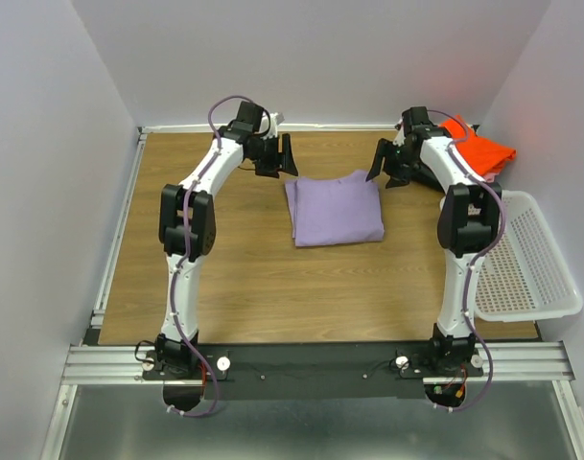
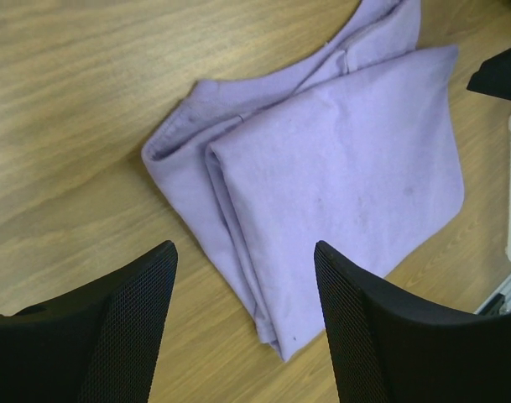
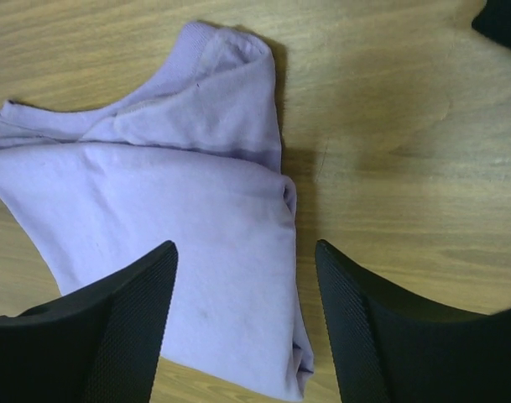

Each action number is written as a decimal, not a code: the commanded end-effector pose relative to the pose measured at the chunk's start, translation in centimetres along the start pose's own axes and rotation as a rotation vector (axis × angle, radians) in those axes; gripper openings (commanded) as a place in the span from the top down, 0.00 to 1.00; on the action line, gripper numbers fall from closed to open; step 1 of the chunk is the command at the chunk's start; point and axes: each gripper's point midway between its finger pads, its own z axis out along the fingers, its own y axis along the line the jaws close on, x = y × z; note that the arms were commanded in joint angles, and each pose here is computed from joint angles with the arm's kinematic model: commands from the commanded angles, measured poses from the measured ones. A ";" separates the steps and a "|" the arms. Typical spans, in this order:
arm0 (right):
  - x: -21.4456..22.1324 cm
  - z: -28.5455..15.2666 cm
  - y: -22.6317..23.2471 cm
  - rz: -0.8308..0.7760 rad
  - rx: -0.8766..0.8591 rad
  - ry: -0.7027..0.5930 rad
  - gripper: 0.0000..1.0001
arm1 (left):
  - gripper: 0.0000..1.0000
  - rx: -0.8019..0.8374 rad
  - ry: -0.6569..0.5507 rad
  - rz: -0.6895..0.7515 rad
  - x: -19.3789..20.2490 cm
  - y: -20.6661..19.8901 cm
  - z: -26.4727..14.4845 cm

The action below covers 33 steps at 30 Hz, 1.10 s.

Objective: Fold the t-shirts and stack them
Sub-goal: Fold the tshirt

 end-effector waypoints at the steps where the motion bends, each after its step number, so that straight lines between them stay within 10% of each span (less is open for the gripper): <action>1: -1.7 1.3 -0.2 -0.029 0.005 -0.049 0.29 | 0.27 -0.055 0.009 0.013 -0.1 1.8 1.3; 33: -0.7 4.5 -0.7 -0.013 -0.032 -0.016 0.62 | 0.45 -0.057 -0.053 -0.087 -0.8 0.7 6.6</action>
